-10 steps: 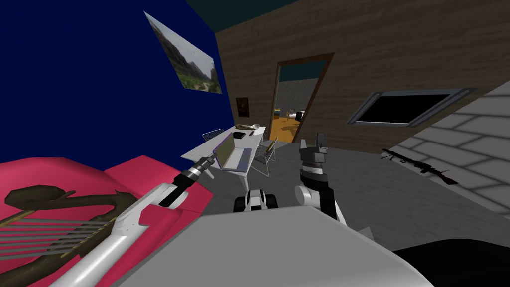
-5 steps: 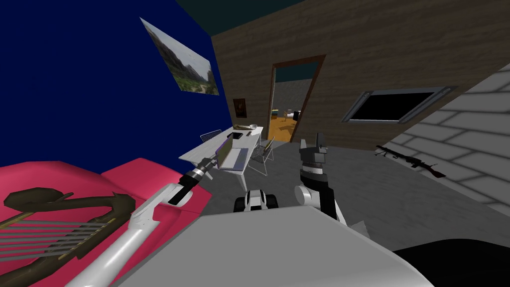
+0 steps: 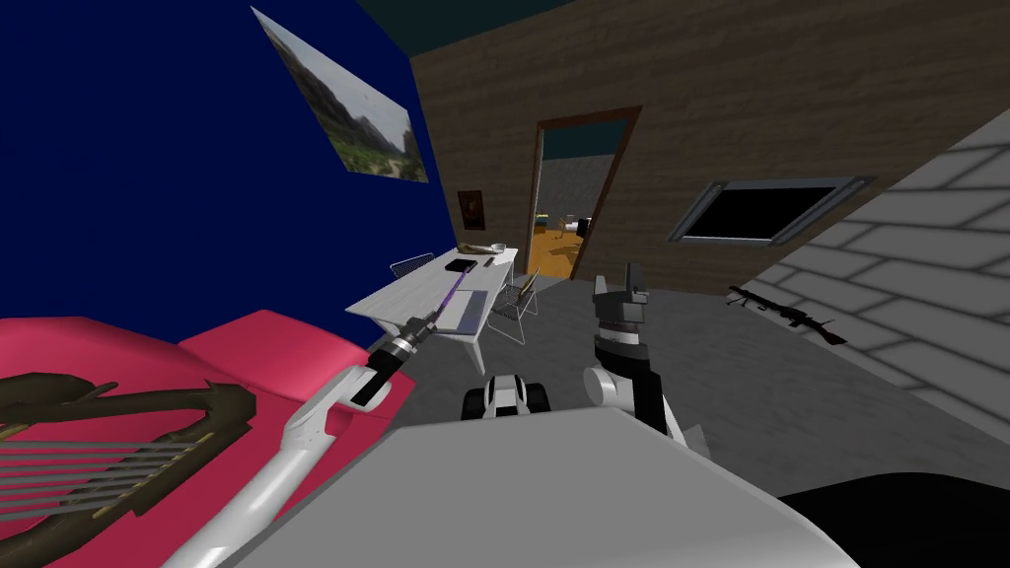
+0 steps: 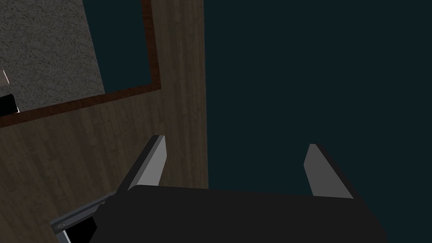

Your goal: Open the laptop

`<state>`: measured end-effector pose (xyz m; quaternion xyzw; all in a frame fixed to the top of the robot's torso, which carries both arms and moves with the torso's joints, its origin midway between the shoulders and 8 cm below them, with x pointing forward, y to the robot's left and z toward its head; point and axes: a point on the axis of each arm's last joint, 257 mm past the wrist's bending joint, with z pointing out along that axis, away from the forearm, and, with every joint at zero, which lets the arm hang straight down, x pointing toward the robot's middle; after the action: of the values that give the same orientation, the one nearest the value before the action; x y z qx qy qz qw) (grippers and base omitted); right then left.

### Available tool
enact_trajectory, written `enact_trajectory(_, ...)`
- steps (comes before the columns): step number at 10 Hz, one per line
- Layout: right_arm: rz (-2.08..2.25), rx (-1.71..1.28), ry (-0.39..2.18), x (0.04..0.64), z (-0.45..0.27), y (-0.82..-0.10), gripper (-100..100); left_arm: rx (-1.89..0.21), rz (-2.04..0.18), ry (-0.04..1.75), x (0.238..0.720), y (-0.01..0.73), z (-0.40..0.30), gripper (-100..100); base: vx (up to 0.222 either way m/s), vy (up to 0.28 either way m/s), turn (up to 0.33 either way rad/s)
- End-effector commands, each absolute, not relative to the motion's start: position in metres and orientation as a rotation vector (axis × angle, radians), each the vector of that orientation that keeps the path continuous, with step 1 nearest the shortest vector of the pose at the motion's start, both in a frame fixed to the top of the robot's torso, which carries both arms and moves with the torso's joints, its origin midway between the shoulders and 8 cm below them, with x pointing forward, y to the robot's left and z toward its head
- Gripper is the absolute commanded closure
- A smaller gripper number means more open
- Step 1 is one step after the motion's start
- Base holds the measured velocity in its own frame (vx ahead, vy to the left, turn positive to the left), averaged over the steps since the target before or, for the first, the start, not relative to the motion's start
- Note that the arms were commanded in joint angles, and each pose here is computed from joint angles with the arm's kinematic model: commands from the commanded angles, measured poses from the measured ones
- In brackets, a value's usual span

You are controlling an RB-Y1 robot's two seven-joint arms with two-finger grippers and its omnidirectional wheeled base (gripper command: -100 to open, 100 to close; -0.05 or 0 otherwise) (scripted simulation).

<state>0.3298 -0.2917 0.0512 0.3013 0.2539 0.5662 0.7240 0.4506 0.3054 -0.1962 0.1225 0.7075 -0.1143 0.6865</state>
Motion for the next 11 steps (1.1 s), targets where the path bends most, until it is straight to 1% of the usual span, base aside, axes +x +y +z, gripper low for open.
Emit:
enact_trajectory(1, 1.25, 0.665, 0.561, 0.33, 0.051, -0.292, 0, 0.245, -0.235, 1.585, 0.456, 0.318, -0.19, -100, -0.001, -0.105, 0.071)
enact_trajectory(7, 1.25, 0.665, 0.56, 0.33, 0.051, -0.292, 0, 0.138, -0.178, 1.58, 0.47, 0.36, -0.167, -100, -0.023, -0.182, 0.052)
enact_trajectory(8, 1.25, 0.665, 0.56, 0.33, 0.051, -0.292, 0, 0.157, -0.185, 1.58, 0.469, 0.354, -0.168, -100, -0.02, -0.093, 0.017)
enact_trajectory(10, 1.25, 0.665, 0.561, 0.33, 0.051, -0.292, 0, 0.155, -0.178, 1.582, 0.469, 0.358, -0.163, -100, 0.076, -0.059, -0.027)
enact_trajectory(11, 1.249, 0.665, 0.561, 0.33, 0.051, -0.292, 0, 0.156, -0.178, 1.58, 0.469, 0.362, -0.151, -100, 0.015, -0.02, 0.04)
